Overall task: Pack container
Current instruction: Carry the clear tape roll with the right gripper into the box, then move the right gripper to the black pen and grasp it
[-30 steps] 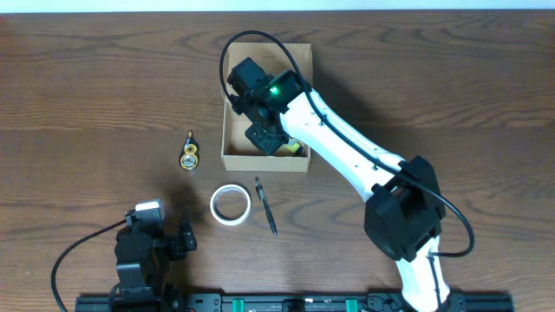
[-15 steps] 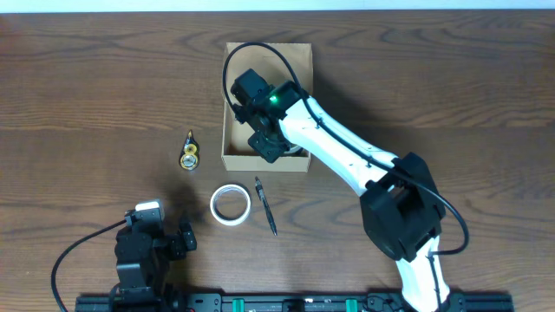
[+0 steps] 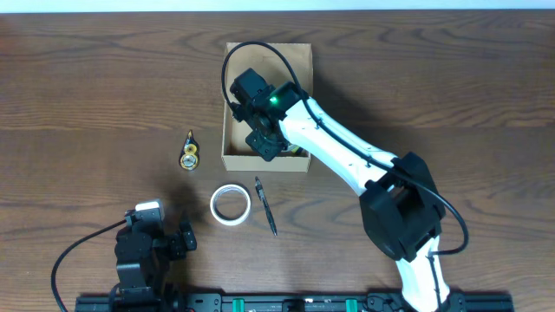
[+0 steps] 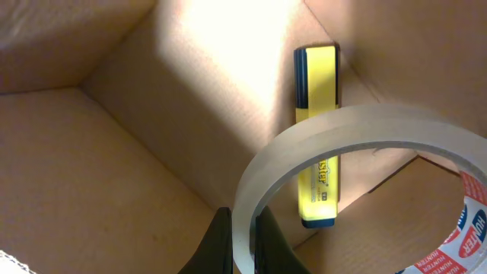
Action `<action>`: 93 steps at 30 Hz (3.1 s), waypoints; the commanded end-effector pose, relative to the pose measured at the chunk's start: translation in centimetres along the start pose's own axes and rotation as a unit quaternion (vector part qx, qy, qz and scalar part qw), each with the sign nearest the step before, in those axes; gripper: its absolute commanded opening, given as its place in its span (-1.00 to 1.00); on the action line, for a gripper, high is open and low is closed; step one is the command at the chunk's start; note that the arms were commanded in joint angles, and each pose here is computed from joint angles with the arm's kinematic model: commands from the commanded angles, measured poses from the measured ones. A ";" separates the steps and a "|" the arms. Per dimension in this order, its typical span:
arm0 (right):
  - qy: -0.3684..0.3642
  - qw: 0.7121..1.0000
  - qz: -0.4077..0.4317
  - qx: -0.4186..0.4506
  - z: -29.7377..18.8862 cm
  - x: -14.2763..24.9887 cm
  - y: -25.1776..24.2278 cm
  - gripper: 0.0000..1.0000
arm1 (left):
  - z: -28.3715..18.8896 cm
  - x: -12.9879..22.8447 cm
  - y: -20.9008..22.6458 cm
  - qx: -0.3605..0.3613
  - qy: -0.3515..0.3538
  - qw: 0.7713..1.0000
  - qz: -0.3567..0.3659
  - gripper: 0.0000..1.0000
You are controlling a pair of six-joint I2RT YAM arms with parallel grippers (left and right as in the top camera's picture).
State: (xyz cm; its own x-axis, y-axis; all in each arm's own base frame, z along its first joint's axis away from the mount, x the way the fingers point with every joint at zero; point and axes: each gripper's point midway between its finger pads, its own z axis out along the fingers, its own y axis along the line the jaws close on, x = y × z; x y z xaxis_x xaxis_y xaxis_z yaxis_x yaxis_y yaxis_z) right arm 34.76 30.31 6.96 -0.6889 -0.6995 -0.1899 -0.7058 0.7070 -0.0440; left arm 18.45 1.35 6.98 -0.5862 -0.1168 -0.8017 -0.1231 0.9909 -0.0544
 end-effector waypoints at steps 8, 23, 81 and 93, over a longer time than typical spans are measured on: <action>0.032 0.999 -0.004 -0.009 2.6 1.0 0.2 -0.97 | 0.3 0.7 0.1 -0.001 0.010 1.000 0.007 0.91; 0.007 1.000 -0.005 0.012 2.6 -0.2 -0.5 -0.04 | 0.3 0.7 0.1 -0.001 0.010 1.000 0.007 0.91; 0.043 0.997 0.062 -0.033 -0.3 14.0 10.1 0.91 | 0.3 0.7 0.1 -0.001 0.010 1.000 0.007 0.91; 0.030 0.997 0.062 -0.037 2.6 12.4 10.6 0.66 | 0.3 0.7 0.1 -0.001 0.009 1.000 0.007 0.91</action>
State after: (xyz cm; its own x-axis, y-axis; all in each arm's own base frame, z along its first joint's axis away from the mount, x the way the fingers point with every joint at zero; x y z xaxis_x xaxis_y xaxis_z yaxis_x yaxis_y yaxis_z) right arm 19.38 29.20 1.93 -0.7781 -0.6142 -0.1312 -0.6238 0.7801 0.0480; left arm 18.46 1.35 6.99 -0.5859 -0.1168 -0.8019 -0.1231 0.9909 -0.0544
